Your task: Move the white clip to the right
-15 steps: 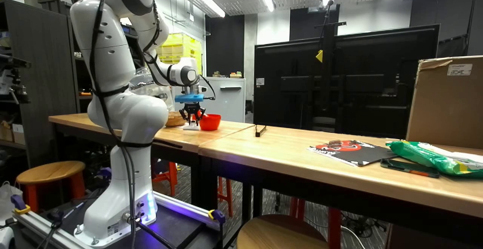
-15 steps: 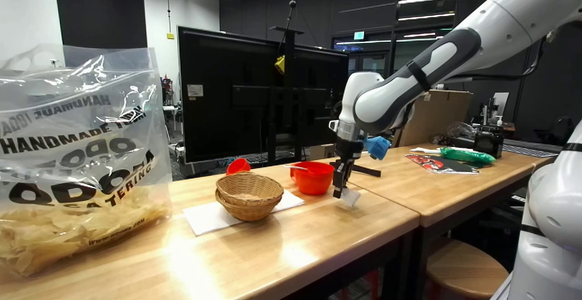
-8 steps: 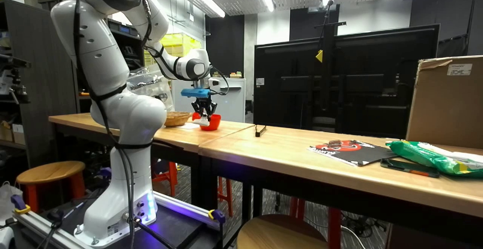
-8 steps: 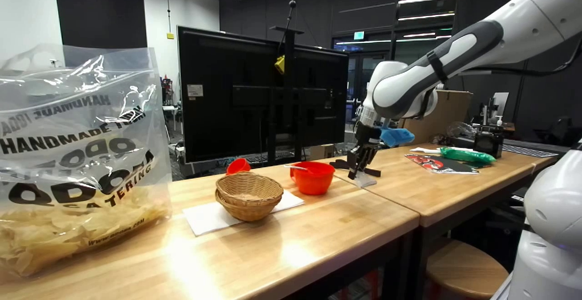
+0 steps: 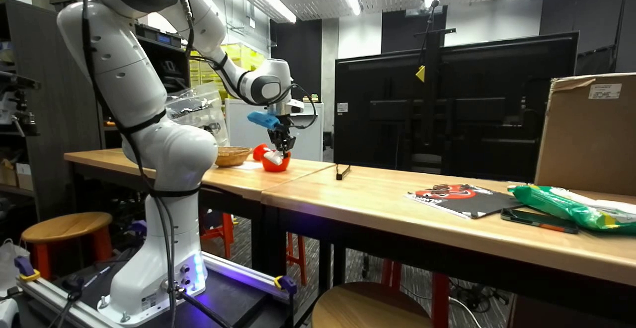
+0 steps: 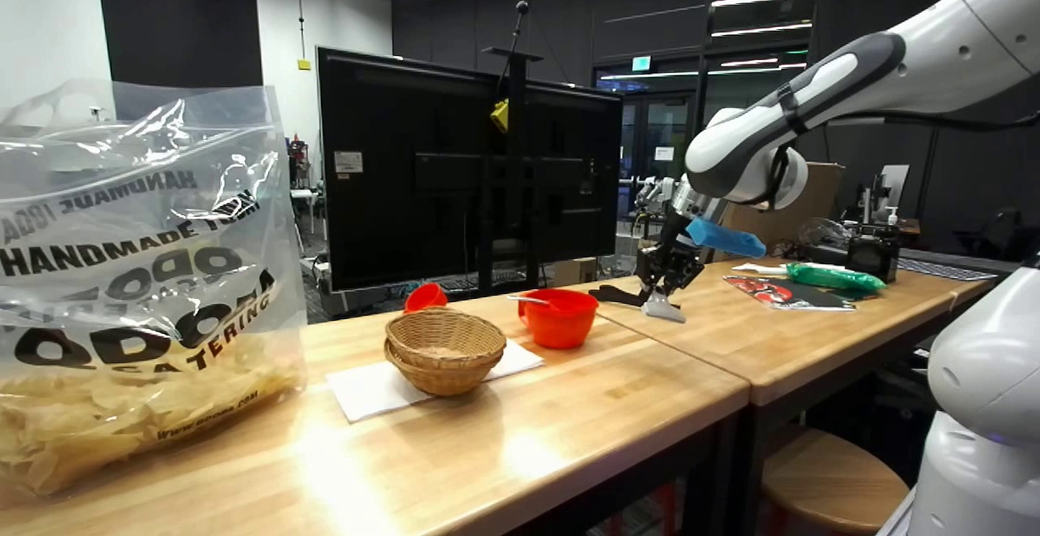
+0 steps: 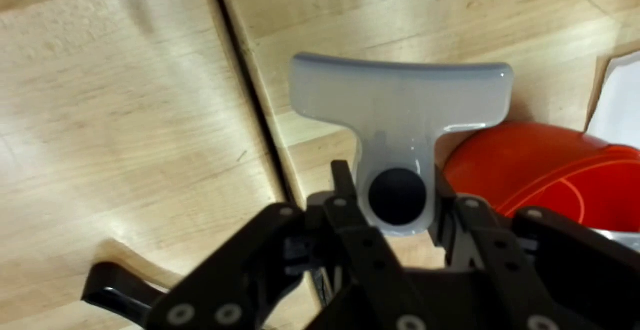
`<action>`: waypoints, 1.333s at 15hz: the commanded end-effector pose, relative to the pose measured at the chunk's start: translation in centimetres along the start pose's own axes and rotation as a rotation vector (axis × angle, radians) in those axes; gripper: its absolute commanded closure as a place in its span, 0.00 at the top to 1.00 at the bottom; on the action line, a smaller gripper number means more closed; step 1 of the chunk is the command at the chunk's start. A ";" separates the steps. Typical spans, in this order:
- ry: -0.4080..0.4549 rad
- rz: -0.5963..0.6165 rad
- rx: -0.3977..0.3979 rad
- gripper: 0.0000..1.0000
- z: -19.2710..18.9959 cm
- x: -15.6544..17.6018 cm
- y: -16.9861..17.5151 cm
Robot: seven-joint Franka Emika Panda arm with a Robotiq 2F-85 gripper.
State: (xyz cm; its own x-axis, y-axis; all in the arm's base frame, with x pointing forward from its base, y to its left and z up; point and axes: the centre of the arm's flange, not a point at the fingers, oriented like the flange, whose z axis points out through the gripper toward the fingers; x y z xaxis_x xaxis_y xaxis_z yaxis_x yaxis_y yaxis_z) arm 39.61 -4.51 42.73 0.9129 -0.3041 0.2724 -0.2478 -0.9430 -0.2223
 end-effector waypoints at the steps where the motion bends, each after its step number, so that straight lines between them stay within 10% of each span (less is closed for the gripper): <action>1: 0.063 0.186 0.030 0.10 -0.7 -0.1 1.0; 20: 0.151 1.161 0.037 0.10 0.8 -1.2 6.9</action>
State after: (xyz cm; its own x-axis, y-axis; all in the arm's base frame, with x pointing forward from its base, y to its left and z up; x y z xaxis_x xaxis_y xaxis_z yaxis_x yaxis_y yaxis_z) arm 38.81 -10.76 39.40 0.2044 -0.9776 0.0505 -0.8571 -0.2036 -0.4733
